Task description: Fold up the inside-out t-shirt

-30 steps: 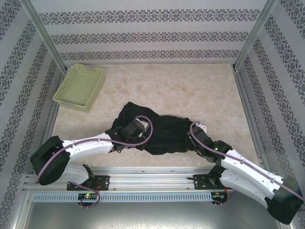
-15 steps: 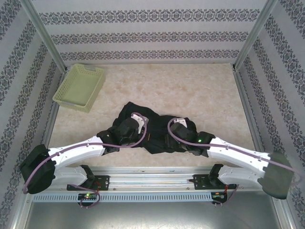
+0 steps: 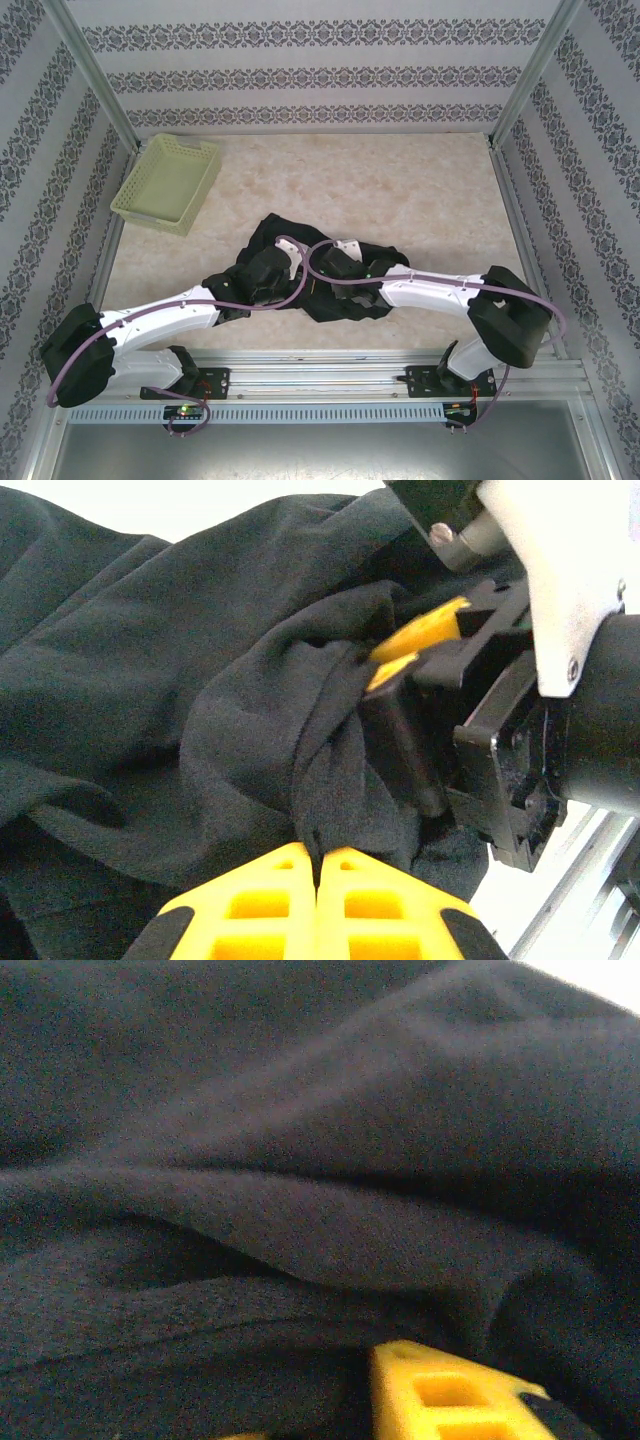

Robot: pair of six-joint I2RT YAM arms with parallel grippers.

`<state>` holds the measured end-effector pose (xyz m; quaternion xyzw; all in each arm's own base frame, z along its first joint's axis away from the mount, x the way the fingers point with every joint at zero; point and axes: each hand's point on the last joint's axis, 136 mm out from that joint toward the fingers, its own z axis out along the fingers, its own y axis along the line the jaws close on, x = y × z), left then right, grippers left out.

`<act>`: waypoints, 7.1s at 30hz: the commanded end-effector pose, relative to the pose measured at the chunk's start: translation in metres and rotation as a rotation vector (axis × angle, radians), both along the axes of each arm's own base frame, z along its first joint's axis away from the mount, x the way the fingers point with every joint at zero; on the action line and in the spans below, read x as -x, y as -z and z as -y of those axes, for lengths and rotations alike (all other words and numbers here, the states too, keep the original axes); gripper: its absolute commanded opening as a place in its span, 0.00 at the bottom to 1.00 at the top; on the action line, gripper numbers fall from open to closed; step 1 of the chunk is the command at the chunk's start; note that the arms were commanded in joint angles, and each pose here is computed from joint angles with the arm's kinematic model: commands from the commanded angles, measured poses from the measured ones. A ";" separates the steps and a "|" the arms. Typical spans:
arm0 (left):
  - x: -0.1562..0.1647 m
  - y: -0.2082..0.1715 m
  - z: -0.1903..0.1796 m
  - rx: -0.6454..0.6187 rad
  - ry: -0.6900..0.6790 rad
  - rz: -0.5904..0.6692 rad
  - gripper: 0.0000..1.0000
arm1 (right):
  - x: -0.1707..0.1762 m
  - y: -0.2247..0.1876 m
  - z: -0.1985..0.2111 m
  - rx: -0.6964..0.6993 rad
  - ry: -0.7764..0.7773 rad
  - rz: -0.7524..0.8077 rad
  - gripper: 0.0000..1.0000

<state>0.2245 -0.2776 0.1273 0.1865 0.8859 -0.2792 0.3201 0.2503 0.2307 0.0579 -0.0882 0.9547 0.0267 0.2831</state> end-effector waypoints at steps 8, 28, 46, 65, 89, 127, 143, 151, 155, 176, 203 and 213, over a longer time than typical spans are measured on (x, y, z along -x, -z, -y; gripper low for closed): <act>-0.038 -0.002 -0.051 -0.073 -0.267 0.081 0.00 | -0.001 -0.064 0.013 -0.088 -0.091 0.145 0.00; -0.051 0.044 -0.090 -0.182 -0.380 -0.045 0.03 | 0.009 -0.077 0.075 -0.402 0.077 0.165 0.00; -0.041 -0.019 0.005 -0.088 -0.056 -0.022 0.73 | 0.024 -0.089 0.005 -0.488 -0.190 0.203 0.00; -0.058 0.030 0.050 -0.078 -0.045 -0.177 0.37 | 0.025 -0.080 0.015 -0.439 -0.156 0.215 0.00; -0.059 -0.027 -0.028 0.094 -0.267 0.057 0.00 | 0.019 -0.050 0.057 -0.159 -0.065 0.199 0.00; 0.009 0.017 -0.006 0.064 -0.051 -0.011 0.00 | 0.020 -0.041 0.016 -0.118 -0.022 0.043 0.37; 0.017 0.023 -0.009 0.016 0.011 0.005 0.13 | 0.000 -0.013 0.015 -0.047 0.017 -0.015 0.29; -0.001 -0.002 -0.047 -0.231 -0.078 0.109 0.49 | 0.010 -0.034 -0.008 -0.112 -0.086 0.037 0.25; 0.008 -0.021 -0.022 -0.257 0.021 0.145 0.57 | 0.013 -0.046 -0.011 -0.154 -0.097 0.075 0.31; -0.009 0.024 0.018 -0.494 0.003 0.064 0.44 | 0.024 -0.043 0.046 -0.193 0.063 0.124 0.51; -0.025 -0.061 -0.036 0.053 -0.227 0.137 0.00 | 0.020 -0.027 0.047 -0.196 0.039 0.106 0.01; -0.026 -0.044 -0.037 0.192 -0.200 0.032 0.00 | 0.027 -0.036 0.027 -0.310 -0.071 0.124 0.12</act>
